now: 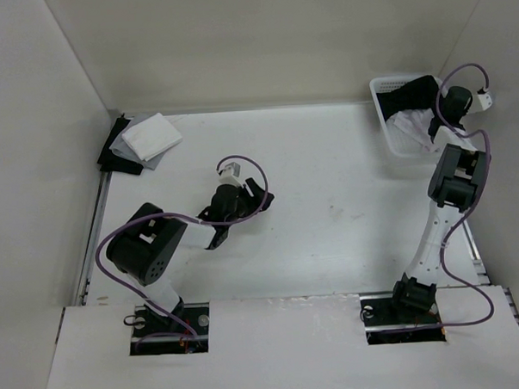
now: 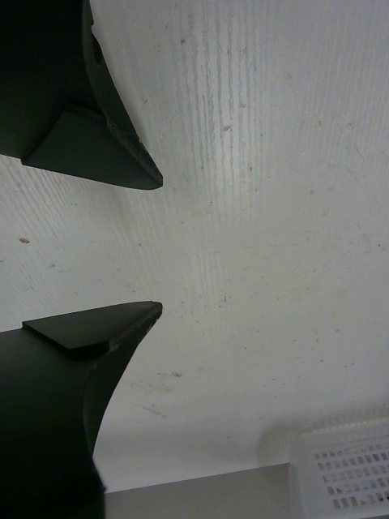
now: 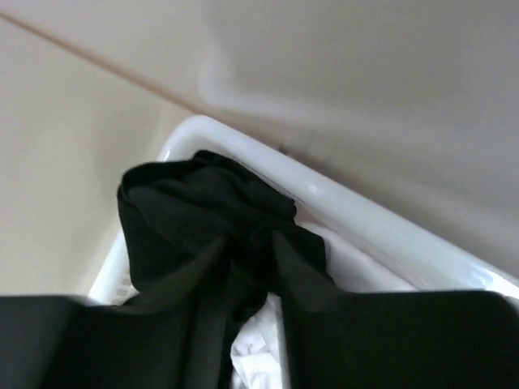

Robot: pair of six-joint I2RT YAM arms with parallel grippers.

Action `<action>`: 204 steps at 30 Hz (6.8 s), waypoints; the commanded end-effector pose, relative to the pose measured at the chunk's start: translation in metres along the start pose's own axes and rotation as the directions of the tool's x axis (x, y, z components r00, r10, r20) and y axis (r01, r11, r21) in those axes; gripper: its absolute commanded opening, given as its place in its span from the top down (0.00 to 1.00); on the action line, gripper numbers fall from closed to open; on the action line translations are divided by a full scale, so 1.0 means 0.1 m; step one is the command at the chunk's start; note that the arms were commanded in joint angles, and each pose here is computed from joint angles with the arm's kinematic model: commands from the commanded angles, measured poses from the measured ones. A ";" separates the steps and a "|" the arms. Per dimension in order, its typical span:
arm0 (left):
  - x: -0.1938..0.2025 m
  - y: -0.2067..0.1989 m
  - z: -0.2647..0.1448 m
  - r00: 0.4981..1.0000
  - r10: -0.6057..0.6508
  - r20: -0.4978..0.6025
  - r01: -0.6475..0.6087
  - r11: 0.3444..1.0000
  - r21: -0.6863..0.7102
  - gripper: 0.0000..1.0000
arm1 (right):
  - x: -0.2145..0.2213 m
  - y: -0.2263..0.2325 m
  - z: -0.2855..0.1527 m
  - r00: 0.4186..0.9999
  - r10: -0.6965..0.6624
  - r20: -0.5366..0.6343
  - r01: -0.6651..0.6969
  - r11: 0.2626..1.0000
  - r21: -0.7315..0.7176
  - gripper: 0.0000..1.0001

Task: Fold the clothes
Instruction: Move the tank top to the center of the board, then flatten the tank top out

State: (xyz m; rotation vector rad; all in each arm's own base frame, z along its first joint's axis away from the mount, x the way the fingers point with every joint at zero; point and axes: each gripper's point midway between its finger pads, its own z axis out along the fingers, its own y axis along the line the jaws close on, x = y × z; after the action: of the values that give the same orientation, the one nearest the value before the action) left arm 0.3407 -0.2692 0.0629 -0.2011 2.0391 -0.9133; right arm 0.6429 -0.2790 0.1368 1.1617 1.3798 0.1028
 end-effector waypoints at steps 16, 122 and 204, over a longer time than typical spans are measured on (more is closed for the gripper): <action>-0.33 -0.38 -0.21 0.993 0.009 0.114 -0.022 0.993 0.112 0.45 | -0.58 1.46 -1.51 0.995 0.085 0.061 -0.052 0.905 -0.423 0.96; -1.21 0.13 0.10 0.933 0.301 0.199 -0.191 0.879 -0.437 0.99 | 3.04 1.37 -3.80 0.656 -0.329 -0.679 -0.135 0.834 -0.535 0.47; -1.51 0.77 -0.91 0.888 -0.149 0.434 0.287 0.919 -0.272 0.98 | 3.08 1.25 -4.60 0.460 -0.662 -0.592 0.177 0.722 -0.669 0.54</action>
State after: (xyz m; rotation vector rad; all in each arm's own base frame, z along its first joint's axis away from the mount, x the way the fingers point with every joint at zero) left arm 0.3613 -0.0830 0.1147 -0.7690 1.8339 -0.4875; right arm 0.4473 0.2277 0.0631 0.2455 2.4130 0.6597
